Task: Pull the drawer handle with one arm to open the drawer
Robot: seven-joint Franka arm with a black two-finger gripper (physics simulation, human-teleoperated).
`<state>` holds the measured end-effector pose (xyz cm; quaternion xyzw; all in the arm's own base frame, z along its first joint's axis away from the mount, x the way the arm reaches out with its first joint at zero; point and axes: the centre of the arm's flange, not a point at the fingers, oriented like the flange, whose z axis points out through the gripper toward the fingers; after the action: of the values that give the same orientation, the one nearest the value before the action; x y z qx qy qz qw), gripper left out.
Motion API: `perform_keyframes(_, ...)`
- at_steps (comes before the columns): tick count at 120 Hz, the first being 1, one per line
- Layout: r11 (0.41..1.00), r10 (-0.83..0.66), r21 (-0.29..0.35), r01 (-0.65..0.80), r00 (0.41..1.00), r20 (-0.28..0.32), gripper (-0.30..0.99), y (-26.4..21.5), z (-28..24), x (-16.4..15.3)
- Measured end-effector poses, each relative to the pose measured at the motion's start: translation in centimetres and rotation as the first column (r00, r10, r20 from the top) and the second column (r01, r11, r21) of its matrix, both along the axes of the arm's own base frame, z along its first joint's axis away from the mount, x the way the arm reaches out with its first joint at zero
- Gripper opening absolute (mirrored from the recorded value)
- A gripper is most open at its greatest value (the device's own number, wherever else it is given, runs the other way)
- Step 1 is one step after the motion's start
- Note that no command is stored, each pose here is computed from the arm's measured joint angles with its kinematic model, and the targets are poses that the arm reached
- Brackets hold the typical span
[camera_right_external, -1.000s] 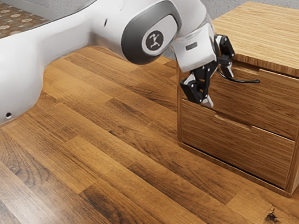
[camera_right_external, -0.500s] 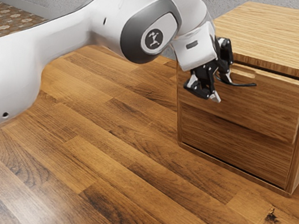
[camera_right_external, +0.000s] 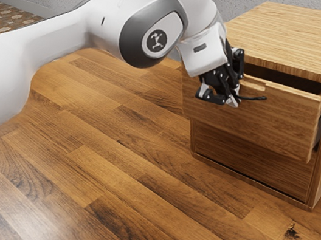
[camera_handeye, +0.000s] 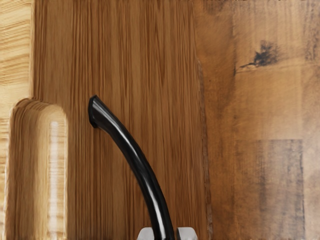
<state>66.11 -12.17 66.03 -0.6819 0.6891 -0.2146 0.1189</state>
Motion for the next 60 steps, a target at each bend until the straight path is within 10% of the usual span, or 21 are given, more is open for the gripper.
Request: perform_keyframes(60,0.999,0.017,-0.045,-0.019,0.999,-0.031,0.02,0.8,1.0,-2.0)
